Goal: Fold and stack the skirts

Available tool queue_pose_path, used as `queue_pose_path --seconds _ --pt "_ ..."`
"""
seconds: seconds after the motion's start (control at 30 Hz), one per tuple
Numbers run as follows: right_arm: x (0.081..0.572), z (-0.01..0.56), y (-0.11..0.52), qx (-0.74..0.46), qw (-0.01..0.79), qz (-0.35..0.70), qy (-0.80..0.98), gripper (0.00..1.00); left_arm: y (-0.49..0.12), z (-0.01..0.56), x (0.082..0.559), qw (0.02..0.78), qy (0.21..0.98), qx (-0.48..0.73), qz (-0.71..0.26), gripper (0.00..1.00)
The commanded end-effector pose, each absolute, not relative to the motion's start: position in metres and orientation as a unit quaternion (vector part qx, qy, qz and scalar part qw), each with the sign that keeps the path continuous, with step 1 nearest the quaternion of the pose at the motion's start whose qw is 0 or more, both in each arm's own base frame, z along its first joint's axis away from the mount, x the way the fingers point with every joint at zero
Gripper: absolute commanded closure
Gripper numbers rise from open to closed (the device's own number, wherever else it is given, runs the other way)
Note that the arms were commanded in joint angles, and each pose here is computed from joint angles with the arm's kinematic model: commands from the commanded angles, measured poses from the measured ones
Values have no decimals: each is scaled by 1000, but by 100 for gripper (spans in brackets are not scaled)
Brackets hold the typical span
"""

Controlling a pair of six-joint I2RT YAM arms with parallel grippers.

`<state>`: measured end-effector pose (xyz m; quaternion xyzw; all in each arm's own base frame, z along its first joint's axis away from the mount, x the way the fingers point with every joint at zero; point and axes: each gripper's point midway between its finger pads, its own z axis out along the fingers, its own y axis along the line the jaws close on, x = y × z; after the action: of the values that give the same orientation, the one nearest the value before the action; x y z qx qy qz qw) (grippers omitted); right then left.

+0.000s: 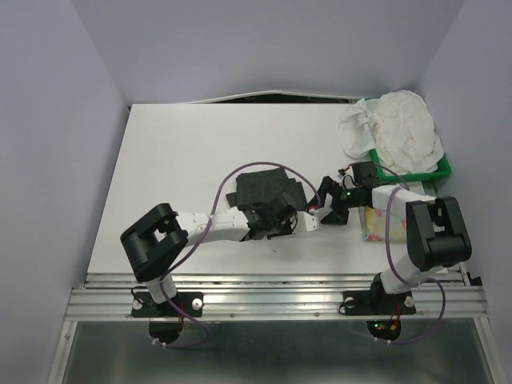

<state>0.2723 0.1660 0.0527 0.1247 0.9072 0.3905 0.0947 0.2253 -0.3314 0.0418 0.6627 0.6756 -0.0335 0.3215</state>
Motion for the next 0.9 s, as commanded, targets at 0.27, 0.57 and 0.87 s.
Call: queue_pose_path --seconds 0.27,0.57,0.87 --pt "292 65 195 77 123 470 871 0 -361 95 223 367 645 661 -106 100" --pt "308 48 227 53 115 499 857 0 -363 99 221 370 637 665 -121 100" --pt "297 27 249 23 72 552 830 9 -363 96 217 369 627 673 -131 100"
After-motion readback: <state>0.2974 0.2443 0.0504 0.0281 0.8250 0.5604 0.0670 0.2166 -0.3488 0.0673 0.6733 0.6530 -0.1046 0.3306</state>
